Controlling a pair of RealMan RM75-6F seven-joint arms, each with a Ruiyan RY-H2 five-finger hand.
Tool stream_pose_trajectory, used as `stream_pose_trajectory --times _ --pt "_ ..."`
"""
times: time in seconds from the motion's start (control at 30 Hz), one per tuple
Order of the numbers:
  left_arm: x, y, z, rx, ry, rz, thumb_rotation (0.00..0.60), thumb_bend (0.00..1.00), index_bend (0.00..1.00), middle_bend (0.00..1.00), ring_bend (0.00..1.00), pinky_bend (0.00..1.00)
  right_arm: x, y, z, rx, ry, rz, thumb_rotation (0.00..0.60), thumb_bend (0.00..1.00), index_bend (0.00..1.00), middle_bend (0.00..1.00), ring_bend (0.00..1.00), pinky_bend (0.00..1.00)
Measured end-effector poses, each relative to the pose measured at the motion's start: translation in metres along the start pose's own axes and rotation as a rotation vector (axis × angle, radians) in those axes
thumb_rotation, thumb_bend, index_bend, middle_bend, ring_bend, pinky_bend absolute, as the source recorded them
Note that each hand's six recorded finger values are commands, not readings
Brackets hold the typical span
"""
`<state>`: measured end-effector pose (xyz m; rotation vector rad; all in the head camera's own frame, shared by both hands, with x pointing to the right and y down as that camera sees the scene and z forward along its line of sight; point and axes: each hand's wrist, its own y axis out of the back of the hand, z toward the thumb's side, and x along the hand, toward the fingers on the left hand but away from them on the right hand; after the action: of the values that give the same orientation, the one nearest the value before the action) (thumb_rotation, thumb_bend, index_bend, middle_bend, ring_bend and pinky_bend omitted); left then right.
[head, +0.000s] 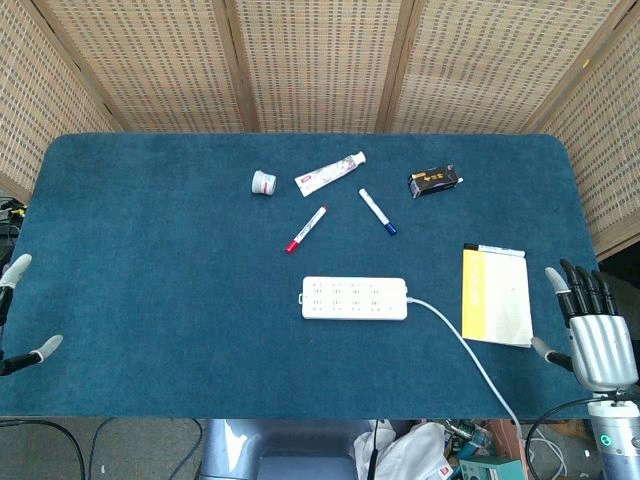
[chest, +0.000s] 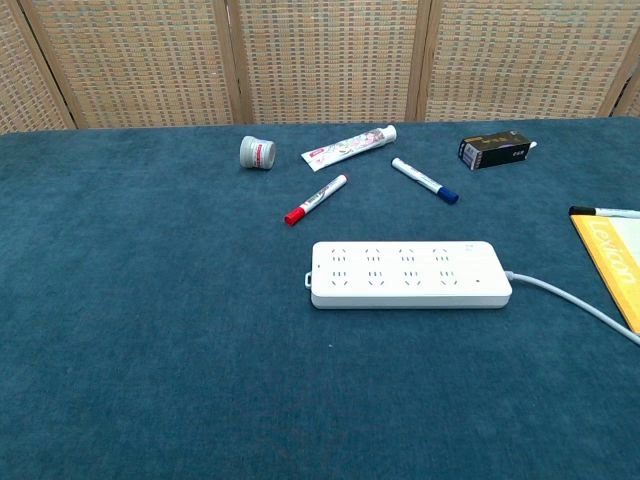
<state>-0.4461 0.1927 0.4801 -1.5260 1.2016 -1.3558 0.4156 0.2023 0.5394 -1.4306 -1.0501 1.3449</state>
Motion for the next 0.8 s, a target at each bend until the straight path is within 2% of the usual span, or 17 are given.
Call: stream_pose_trajectory --times 0.2,0.23,0.27,0.33,0.37,0.4,0.43,0.47,0.5,0.57,0.67,0.8 --pt "0.002 0.000 0.000 -0.002 -0.011 -0.007 0.600 0.00 0.00 0.00 0.00 0.00 0.001 -0.003 0.004 -0.016 -0.002 0.004 0.600 0.00 0.00 0.00 0.00 0.00" --pt "0.002 0.000 0.001 0.001 -0.014 -0.008 0.600 0.00 0.00 0.00 0.00 0.00 -0.001 -0.004 0.007 -0.030 0.003 0.004 0.600 0.00 0.00 0.01 0.04 0.01" --pt "0.002 -0.001 0.001 0.003 -0.017 -0.009 0.600 0.00 0.00 0.00 0.00 0.00 -0.004 -0.005 0.010 -0.043 0.011 0.004 0.600 0.00 0.00 0.06 0.11 0.05" --pt "0.002 -0.001 0.002 0.005 -0.017 -0.011 0.600 0.00 0.00 0.00 0.00 0.00 -0.012 -0.007 0.018 -0.062 0.041 0.012 0.600 0.00 0.00 0.22 0.29 0.19" --pt "0.002 -0.002 0.003 0.005 -0.017 -0.012 0.600 0.00 0.00 0.00 0.00 0.00 -0.017 -0.008 0.022 -0.068 0.057 0.020 0.600 0.00 0.00 0.33 0.41 0.31" --pt "0.002 -0.002 0.003 0.006 -0.017 -0.012 0.600 0.00 0.00 0.00 0.00 0.00 -0.023 -0.010 0.028 -0.077 0.081 0.035 0.600 0.01 0.00 0.40 0.48 0.42" --pt "0.003 -0.002 0.003 0.009 -0.017 -0.012 0.600 0.00 0.00 0.00 0.00 0.00 -0.028 -0.011 0.034 -0.085 0.100 0.049 0.600 0.07 0.00 0.51 0.58 0.58" --pt "0.003 -0.003 0.004 0.011 -0.017 -0.012 0.600 0.00 0.00 0.00 0.00 0.00 -0.033 -0.012 0.039 -0.095 0.121 0.066 0.600 0.16 0.00 0.60 0.67 0.75" --pt "0.003 -0.003 0.004 0.013 -0.017 -0.012 0.600 0.00 0.00 0.00 0.00 0.00 -0.040 -0.015 0.048 -0.112 0.150 0.093 0.600 0.25 0.00 0.65 0.72 0.85" --pt "0.003 -0.004 0.004 0.017 -0.015 -0.013 0.600 0.00 0.00 0.00 0.00 0.00 -0.050 -0.019 0.061 -0.136 0.193 0.143 0.600 0.52 0.00 0.76 0.85 0.98" --pt "0.004 -0.005 0.004 0.024 -0.012 -0.016 0.600 0.00 0.00 0.00 0.00 0.00 -0.067 -0.031 0.083 -0.152 0.259 0.241 0.600 0.70 0.05 0.81 0.91 1.00" --pt "0.005 -0.007 0.005 0.031 -0.004 -0.021 0.600 0.00 0.00 0.00 0.00 0.00 -0.088 -0.055 0.112 -0.130 0.326 0.388 0.600 0.74 0.19 0.83 0.92 1.00"
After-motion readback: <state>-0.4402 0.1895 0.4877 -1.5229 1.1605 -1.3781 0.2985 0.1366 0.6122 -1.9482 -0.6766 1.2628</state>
